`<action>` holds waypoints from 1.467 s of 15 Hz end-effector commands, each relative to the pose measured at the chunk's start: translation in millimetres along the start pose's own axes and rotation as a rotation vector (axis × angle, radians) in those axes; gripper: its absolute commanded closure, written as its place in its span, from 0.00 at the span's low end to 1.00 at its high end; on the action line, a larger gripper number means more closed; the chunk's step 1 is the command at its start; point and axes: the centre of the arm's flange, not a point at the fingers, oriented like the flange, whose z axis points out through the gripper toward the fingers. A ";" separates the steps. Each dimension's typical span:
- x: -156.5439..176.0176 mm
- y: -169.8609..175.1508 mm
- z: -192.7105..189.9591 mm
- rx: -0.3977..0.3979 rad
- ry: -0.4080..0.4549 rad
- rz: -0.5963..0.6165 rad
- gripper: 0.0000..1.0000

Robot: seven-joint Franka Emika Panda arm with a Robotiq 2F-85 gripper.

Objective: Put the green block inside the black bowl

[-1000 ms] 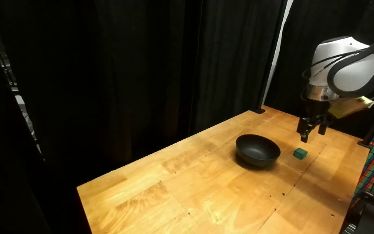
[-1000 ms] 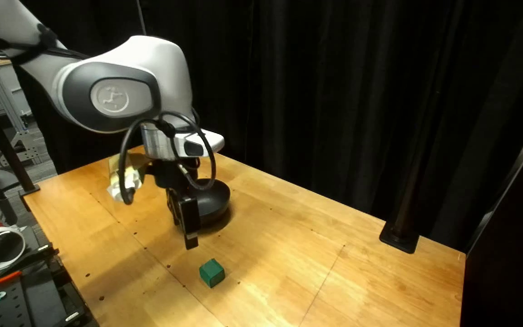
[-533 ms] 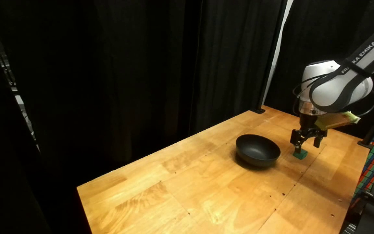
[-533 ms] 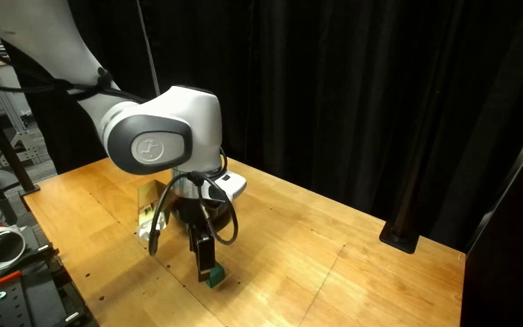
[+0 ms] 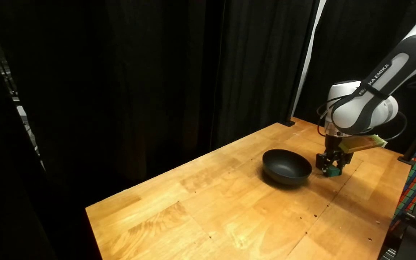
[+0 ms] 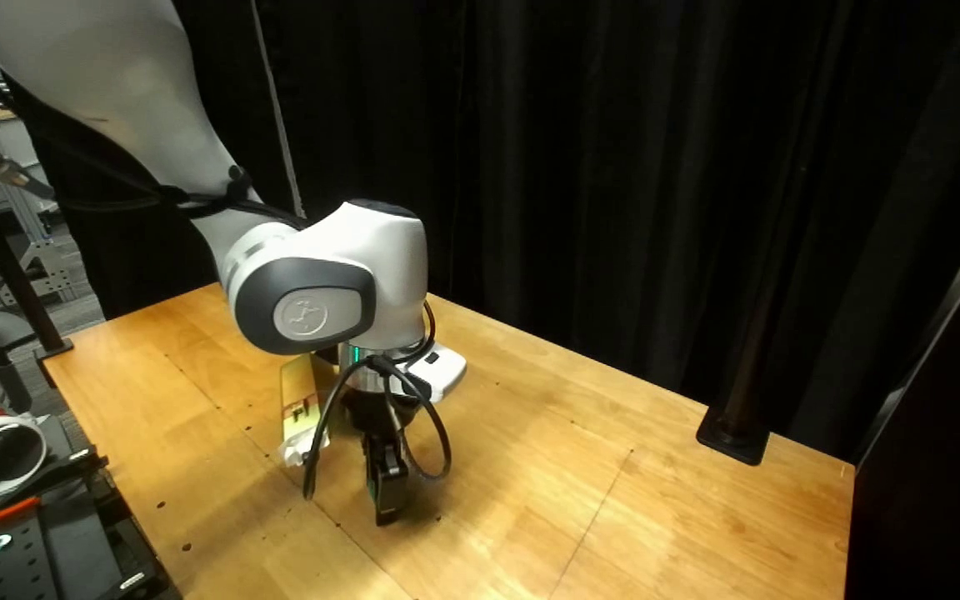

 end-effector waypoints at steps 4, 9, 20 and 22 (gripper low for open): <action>2.5 -0.2 -33.4 0.015 0.011 0.009 0.77; -26.0 -11.3 -114.8 0.039 0.090 -0.001 0.77; -69.8 -132.5 -122.2 0.317 0.149 -0.023 0.77; -69.2 -142.1 -119.3 0.293 0.203 -0.033 0.77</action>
